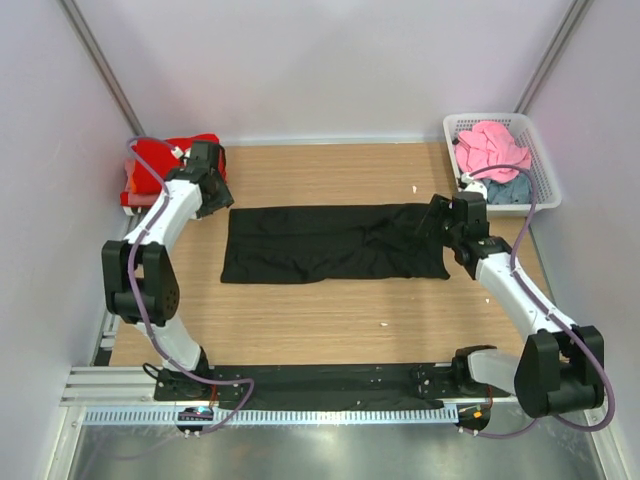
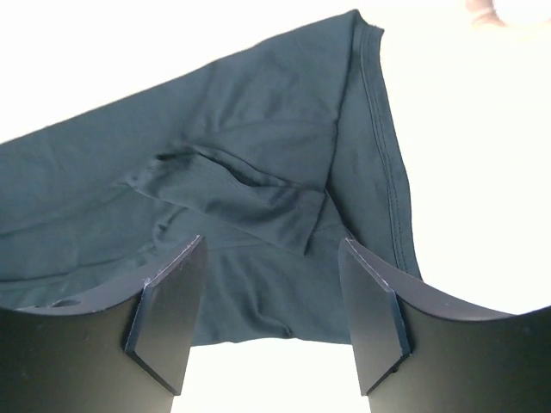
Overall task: Fold and stack the t-shirts
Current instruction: Fold the tshirt
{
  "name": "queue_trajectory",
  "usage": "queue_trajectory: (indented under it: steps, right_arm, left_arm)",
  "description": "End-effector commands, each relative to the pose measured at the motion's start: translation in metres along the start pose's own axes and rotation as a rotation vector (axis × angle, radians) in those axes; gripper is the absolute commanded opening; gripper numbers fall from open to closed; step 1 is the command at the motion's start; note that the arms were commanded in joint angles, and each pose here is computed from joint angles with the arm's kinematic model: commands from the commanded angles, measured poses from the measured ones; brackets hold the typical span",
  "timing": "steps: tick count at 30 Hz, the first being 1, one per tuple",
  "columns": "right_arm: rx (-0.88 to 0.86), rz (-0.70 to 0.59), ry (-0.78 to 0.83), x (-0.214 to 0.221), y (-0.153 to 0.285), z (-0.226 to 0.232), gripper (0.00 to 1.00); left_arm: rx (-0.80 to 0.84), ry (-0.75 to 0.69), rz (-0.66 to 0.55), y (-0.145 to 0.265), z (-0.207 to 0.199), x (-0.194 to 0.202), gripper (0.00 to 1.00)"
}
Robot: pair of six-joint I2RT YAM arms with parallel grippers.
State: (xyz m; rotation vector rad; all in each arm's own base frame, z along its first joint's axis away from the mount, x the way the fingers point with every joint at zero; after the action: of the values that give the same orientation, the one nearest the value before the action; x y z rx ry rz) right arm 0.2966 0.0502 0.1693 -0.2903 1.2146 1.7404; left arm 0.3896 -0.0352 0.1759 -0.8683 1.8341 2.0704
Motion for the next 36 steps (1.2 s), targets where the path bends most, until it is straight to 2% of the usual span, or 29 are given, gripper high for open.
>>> queue_trajectory:
  steps: [1,7,14,23,26,28,29,30,32,36]
  right_arm:
    - [-0.015,-0.039,-0.031,-0.006,0.001,0.006,0.69]
    - [-0.01,0.061,-0.059,0.012,-0.015,0.01,0.68]
    - [0.098,0.127,-0.034,0.047,-0.027,0.005,0.68]
    - [0.24,0.29,0.075,0.068,-0.087,-0.003,0.71]
    - [0.257,0.337,0.084,0.073,-0.109,-0.001,0.71]
    - [0.246,0.33,0.091,0.061,-0.133,0.015,0.71]
    - [0.274,0.362,0.099,0.071,-0.137,0.007,0.71]
    - [0.254,0.334,0.099,0.057,-0.147,0.021,0.71]
    - [0.283,0.376,0.107,0.064,-0.168,0.021,0.71]
    - [0.179,0.362,0.088,0.037,-0.216,0.072,0.71]
  left_arm:
    - [0.05,0.06,-0.097,0.005,-0.007,-0.013,0.45]
    - [0.11,0.033,-0.047,-0.023,-0.035,0.002,0.41]
    - [0.161,-0.007,0.005,-0.051,-0.064,0.008,0.4]
    - [0.146,-0.069,0.124,-0.07,-0.074,0.054,0.34]
    - [0.143,-0.077,0.156,-0.064,-0.071,0.073,0.34]
    - [0.13,-0.094,0.212,-0.061,-0.066,0.103,0.34]
    - [0.144,-0.099,0.204,-0.056,-0.069,0.102,0.34]
    - [0.129,-0.097,0.242,-0.055,-0.065,0.121,0.33]
    - [0.138,-0.128,0.276,-0.04,-0.067,0.15,0.31]
    - [0.149,-0.17,0.3,-0.005,-0.072,0.208,0.31]
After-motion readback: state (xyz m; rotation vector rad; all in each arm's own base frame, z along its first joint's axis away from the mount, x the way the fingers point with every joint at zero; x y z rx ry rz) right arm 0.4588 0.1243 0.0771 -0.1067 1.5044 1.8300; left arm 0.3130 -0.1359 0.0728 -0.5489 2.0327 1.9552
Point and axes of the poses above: each gripper's point midway between its finger pads, its own y axis back along the fingers, its own z axis along the line the jaws close on, x = y × z, the point moved 6 cm from there along y, back along the fingers, and after that the axes turned 13 degrees about -y, right-handed, at the moved point
